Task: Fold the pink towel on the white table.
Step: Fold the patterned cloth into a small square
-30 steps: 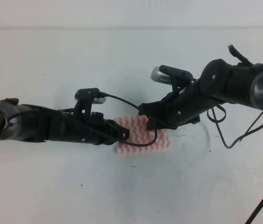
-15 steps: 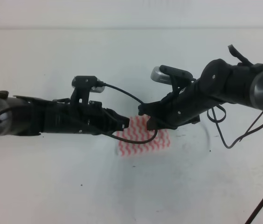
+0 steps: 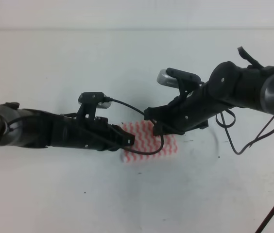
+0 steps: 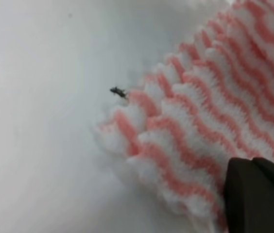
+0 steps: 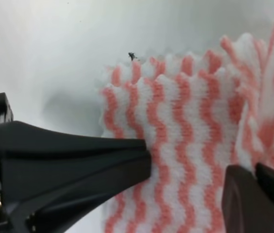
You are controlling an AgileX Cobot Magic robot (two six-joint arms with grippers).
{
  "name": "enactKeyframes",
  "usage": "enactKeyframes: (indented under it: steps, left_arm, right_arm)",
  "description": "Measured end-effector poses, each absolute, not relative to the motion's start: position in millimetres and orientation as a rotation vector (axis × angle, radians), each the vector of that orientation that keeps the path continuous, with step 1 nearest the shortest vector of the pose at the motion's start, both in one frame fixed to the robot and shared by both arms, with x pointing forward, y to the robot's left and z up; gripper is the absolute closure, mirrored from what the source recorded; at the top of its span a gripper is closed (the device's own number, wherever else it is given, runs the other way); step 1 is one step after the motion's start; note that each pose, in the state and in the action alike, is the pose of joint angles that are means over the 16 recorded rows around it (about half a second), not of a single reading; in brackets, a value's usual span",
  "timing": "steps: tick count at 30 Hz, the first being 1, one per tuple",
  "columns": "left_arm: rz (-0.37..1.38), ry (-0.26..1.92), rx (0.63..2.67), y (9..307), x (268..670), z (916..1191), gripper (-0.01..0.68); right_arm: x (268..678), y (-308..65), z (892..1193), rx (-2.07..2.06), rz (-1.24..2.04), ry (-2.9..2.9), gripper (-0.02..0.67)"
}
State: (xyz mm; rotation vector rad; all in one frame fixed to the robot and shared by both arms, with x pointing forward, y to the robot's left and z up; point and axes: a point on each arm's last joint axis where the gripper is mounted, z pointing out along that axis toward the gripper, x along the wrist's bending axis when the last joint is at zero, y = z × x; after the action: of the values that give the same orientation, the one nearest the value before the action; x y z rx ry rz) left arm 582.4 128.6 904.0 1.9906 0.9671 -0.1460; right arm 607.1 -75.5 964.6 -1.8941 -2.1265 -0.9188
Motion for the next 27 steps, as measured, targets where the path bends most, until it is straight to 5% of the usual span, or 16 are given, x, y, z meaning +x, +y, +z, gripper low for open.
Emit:
enactKeyframes:
  steps: [27]
  left_arm:
    - [-0.143, 0.990, 2.004, 130, 583, 902, 0.679]
  right_arm:
    - [602, -47, 980, -1.785, -0.954, -2.152, 0.665]
